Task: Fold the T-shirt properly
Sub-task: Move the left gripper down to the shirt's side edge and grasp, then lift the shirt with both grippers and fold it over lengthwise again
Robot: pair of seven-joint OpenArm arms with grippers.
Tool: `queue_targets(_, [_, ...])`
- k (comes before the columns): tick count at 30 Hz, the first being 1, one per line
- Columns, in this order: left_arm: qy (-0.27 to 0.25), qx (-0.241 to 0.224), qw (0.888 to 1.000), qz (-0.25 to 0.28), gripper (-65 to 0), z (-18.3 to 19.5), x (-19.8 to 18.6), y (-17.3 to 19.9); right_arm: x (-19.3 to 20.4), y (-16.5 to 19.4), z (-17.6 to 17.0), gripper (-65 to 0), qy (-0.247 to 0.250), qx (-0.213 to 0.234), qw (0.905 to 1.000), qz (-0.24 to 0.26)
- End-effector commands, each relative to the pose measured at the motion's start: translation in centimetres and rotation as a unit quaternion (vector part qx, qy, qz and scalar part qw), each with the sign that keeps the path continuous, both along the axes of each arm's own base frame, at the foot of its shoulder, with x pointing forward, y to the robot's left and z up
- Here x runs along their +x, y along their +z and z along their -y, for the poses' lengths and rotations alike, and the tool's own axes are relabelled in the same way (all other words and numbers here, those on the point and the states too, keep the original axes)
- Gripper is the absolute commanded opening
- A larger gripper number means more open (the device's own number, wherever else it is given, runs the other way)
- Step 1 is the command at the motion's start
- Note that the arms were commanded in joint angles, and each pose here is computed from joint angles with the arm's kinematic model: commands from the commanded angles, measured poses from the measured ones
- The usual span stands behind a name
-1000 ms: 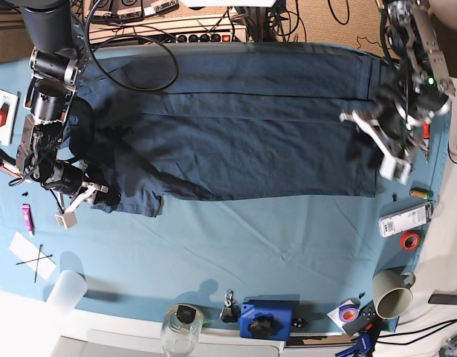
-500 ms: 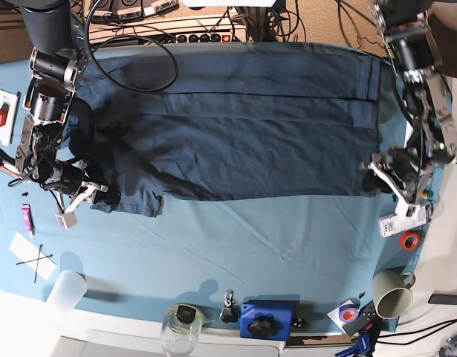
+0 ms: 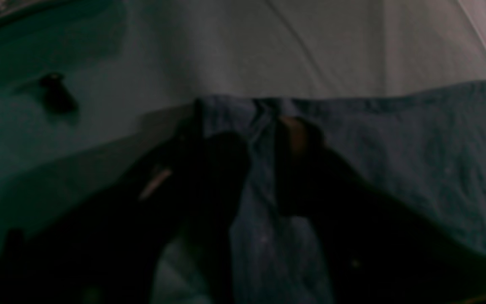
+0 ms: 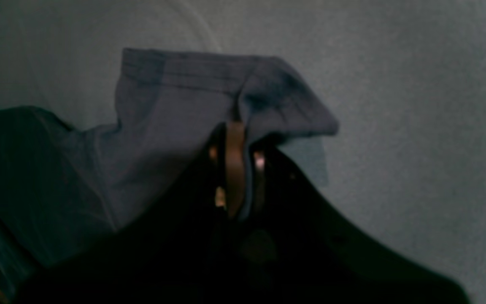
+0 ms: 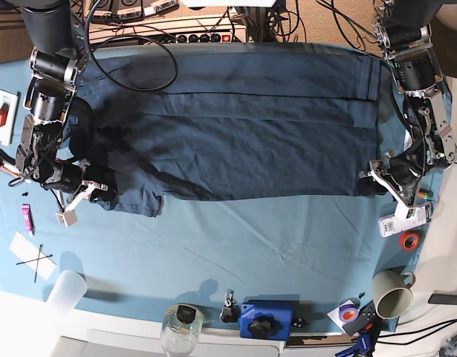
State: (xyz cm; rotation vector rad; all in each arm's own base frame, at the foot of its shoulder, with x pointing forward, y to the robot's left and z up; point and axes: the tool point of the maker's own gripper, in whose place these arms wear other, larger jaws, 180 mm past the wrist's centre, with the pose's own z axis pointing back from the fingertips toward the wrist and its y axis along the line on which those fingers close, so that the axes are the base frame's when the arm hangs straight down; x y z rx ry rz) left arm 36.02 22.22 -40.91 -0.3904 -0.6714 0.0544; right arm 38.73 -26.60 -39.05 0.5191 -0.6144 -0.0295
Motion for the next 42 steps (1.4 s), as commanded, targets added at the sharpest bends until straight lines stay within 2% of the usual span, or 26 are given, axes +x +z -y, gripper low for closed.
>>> queue_targets(1, [-0.015,0.017,0.998,-0.056,-48.7,-0.2,-1.8,-1.5,0.5,1.0,0.9,-65.0,0.0,-0.012,0.9999,0.005])
queue_targets(4, [-0.024,-0.015,0.997,-0.07,-65.0,0.9,-2.3,-1.4,0.6,1.1,0.9,-65.0,0.001,-0.013,0.9999,0.007])
queue_targets(8, [-0.032,-0.049,0.996,-0.069,-65.0,1.9,-2.4,-0.9,1.4,2.5,0.9,-65.0,0.004,-0.024,0.9992,0.033])
queue_targets(15, [-0.026,-0.07,0.996,-0.046,-65.0,2.2,-1.6,0.7,3.5,6.9,0.8,-65.0,0.017,-0.056,0.9924,0.108])
queue_targets(21, [-0.034,-0.095,0.995,-0.015,-65.0,2.2,-1.2,4.0,3.7,8.6,0.4,-65.0,0.032,-0.071,0.989,0.126])
queue_targets(26, [-0.043,-0.125,0.991,0.008,-65.0,1.7,-1.6,6.8,2.7,9.1,-0.6,-65.0,0.051,-0.067,0.9875,0.134])
queue_targets(31, [-0.032,-0.151,0.988,0.007,-65.0,1.1,-2.7,6.8,0.8,9.8,-0.9,-65.0,0.065,-0.094,0.9817,0.152])
queue_targets(35, [-0.033,-0.171,0.985,0.003,-65.0,1.3,-4.0,6.5,-0.9,11.3,-0.1,-65.0,0.056,-0.101,0.9783,0.172])
queue_targets(42, [-0.033,-0.15,0.988,0.022,-65.0,0.8,-5.6,7.5,-4.1,11.9,2.1,-65.0,0.019,-0.077,0.981,0.177])
